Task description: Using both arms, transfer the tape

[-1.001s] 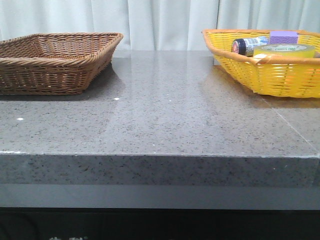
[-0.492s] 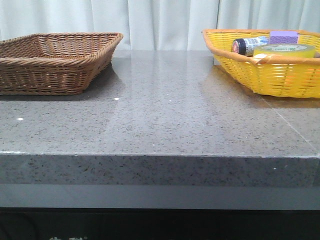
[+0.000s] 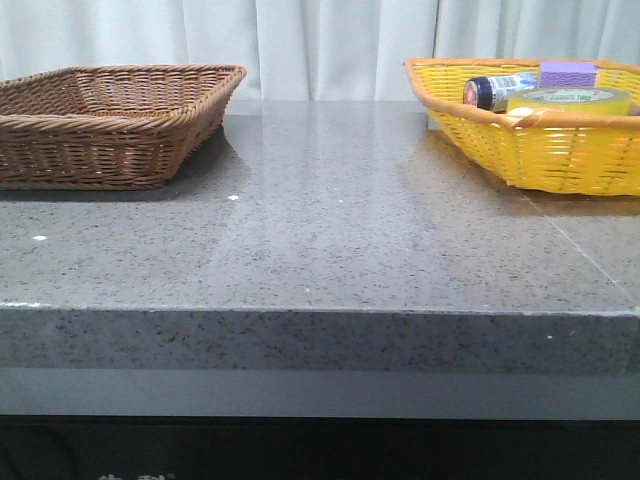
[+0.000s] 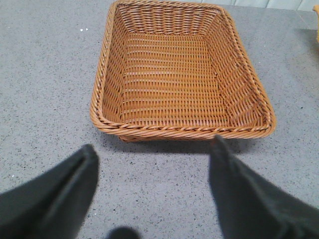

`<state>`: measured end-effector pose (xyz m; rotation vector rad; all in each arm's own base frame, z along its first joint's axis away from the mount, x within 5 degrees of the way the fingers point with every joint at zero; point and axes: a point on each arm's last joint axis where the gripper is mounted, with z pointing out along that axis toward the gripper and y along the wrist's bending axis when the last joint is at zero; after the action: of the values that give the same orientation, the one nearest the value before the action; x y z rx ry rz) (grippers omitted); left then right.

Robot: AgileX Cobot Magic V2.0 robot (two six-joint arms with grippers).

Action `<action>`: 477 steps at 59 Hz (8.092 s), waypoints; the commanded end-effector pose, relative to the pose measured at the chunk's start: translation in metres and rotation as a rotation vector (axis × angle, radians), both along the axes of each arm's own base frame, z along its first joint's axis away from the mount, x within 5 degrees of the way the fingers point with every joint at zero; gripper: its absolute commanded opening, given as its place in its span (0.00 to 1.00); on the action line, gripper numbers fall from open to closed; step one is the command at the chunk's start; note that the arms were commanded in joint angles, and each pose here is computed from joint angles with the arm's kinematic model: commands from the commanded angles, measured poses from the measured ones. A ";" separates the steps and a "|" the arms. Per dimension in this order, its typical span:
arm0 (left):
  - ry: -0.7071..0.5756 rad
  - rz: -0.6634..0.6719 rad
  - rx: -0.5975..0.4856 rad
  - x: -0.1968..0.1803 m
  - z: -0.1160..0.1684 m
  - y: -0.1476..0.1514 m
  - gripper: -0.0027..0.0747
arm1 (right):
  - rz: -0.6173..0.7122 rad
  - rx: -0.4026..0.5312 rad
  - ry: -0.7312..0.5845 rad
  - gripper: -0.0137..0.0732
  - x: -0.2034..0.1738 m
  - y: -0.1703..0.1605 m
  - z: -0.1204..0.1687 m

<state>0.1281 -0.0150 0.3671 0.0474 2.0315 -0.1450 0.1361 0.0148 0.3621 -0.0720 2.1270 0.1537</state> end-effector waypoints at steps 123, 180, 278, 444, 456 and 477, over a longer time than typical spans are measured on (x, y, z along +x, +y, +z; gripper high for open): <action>-0.139 -0.458 -0.067 -0.017 0.021 -0.059 0.76 | -0.135 0.054 0.382 0.42 0.329 -0.061 -0.035; -0.139 -0.458 -0.067 -0.017 0.021 -0.059 0.76 | 0.382 -0.040 0.102 0.32 0.229 0.084 0.108; -0.139 -0.458 -0.067 -0.017 0.021 -0.059 0.76 | 0.515 -0.174 0.230 0.63 0.205 0.177 0.083; 0.174 -1.243 0.580 0.169 0.010 -0.231 0.68 | 0.405 0.114 -0.316 0.63 -0.045 0.042 0.026; 0.224 -1.255 0.580 0.184 -0.019 -0.245 0.68 | 0.405 0.114 -0.316 0.63 -0.045 0.042 0.026; 0.272 -1.261 0.591 0.206 -0.062 -0.260 0.67 | 0.405 0.114 -0.316 0.63 -0.045 0.042 0.026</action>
<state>0.3359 -0.2716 0.2788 1.8187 2.0351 -0.3230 0.0913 0.0575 0.3730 -0.4718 1.8621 0.4489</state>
